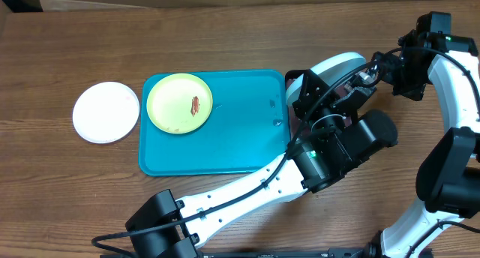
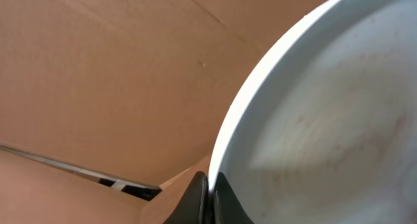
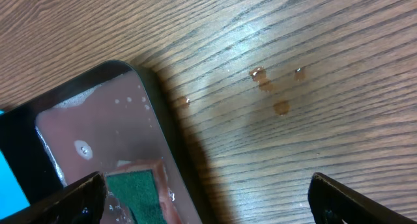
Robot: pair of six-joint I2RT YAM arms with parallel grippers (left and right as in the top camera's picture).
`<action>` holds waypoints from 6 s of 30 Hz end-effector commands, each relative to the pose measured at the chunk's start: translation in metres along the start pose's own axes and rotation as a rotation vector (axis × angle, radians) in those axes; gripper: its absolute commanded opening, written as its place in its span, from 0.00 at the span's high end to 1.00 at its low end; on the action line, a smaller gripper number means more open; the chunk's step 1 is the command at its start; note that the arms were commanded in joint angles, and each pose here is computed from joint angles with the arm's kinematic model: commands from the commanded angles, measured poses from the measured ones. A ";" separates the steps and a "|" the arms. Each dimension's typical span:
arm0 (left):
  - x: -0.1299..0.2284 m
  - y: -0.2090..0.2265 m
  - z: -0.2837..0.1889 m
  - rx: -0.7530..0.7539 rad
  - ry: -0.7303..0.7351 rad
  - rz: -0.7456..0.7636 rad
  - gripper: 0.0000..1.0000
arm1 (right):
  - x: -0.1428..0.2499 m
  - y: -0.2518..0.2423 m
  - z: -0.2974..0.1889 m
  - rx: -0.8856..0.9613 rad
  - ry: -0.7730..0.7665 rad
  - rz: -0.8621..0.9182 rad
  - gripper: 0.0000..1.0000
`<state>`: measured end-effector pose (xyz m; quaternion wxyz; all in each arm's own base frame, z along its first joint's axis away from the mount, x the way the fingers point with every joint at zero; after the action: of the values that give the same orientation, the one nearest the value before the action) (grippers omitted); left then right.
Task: Clean dirty plates on tray and stack at the side
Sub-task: 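Swing the light-blue plate left and set it onto the white plate, then move the left gripper to the yellow plate and grip its left rim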
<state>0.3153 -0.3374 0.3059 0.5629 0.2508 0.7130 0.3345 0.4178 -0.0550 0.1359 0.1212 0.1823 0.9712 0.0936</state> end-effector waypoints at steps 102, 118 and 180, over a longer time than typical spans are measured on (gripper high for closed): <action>0.428 0.181 0.156 0.539 1.084 -1.500 0.52 | -0.004 0.001 -0.008 -0.002 -0.027 0.000 0.00; 0.382 0.105 0.160 0.491 1.192 -1.025 0.70 | -0.004 0.001 -0.008 -0.002 -0.027 0.000 0.00; 0.436 0.050 0.158 0.401 1.200 -1.037 0.83 | -0.004 0.001 -0.008 -0.002 -0.027 0.000 0.00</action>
<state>0.3701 0.0470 0.0542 0.1274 -0.2265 0.9651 -0.0314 0.4178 -0.0550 0.1359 0.1212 0.1825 0.9712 0.0936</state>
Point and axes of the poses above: each gripper's point midway between its finger pads, its own z axis out along the fingers, its own y axis along the line the jaws close on, x = y × z, the point moved 3 cm from there along -z, back along the fingers
